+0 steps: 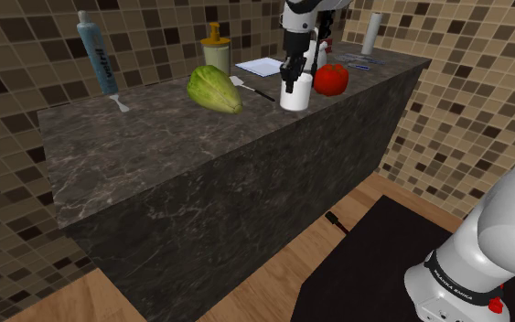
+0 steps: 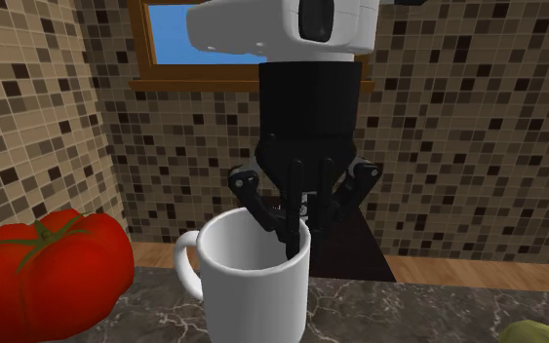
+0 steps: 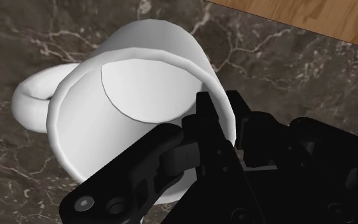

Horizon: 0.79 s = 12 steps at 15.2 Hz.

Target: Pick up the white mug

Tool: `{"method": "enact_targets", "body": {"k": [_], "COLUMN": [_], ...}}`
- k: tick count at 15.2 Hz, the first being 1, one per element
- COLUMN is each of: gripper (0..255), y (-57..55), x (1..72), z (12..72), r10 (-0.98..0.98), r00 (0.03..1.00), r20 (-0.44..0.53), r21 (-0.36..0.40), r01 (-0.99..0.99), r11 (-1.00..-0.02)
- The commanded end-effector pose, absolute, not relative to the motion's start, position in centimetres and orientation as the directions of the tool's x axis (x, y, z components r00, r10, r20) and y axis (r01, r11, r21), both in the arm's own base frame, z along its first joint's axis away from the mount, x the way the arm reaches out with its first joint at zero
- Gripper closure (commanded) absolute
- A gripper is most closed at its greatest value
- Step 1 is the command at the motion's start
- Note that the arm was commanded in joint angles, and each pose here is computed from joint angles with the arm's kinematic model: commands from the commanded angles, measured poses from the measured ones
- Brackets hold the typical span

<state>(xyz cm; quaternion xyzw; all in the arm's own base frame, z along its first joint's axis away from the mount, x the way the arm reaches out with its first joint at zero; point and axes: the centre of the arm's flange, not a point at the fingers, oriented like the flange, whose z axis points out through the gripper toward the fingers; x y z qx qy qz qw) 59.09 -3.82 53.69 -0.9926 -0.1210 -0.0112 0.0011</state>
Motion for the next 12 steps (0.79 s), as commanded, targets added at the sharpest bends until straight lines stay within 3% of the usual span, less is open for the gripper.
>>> {"method": "enact_targets", "body": {"k": [1, 12], "gripper": [255, 255], "y": [-3.8, -3.8], "x": [59.1, 59.1], "z": [54.6, 60.4], "r10": [0.24, 0.24], "r00": [0.97, 0.97], "r20": [0.023, 0.023], "r21": [0.001, 0.001], "r01": [0.24, 0.24], "r11": [-0.971, -0.971]}}
